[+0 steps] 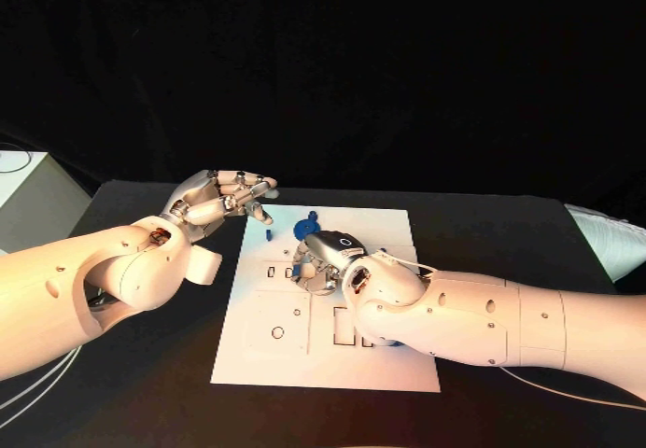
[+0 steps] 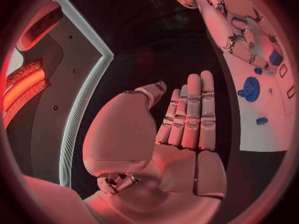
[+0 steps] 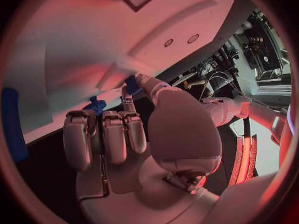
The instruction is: Assemble the parts on the task board
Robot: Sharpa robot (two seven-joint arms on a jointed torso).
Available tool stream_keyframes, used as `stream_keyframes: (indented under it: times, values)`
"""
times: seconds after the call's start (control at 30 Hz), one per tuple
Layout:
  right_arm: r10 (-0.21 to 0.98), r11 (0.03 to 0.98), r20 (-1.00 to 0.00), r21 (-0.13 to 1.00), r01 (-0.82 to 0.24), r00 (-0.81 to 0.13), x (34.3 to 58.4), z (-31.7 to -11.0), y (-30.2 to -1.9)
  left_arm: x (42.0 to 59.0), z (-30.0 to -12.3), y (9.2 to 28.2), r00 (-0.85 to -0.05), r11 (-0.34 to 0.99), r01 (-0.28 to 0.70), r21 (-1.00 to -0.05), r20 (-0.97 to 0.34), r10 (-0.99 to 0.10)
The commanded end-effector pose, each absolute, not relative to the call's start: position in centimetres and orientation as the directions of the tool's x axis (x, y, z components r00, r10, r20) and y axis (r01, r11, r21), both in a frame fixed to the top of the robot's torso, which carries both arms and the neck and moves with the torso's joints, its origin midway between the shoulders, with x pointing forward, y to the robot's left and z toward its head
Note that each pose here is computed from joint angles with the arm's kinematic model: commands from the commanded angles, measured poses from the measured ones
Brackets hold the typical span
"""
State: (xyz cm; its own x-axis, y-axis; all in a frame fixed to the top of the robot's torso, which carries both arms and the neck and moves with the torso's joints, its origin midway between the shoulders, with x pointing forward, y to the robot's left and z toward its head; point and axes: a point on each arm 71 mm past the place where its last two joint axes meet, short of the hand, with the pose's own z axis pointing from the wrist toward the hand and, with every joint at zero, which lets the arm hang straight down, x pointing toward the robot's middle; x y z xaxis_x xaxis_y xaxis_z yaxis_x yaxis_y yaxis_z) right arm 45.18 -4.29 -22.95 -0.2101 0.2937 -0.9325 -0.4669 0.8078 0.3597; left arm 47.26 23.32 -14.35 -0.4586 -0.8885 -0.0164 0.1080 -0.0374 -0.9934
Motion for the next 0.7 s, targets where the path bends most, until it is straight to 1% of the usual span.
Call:
stream_keyframes:
  times: [0.03, 0.7]
  values:
    - [0.271, 0.809, -0.94, 0.338, -0.48, -0.207, 45.08, -23.11, -4.19, 47.19, -14.28, 23.09, -0.477, -0.045, 0.11, -0.993, -0.013, -0.879]
    - [0.282, 0.803, -0.94, 0.341, -0.488, -0.194, 45.18, -23.2, -4.19, 47.2, -14.3, 23.11, -0.477, -0.044, 0.109, -0.993, -0.013, -0.879]
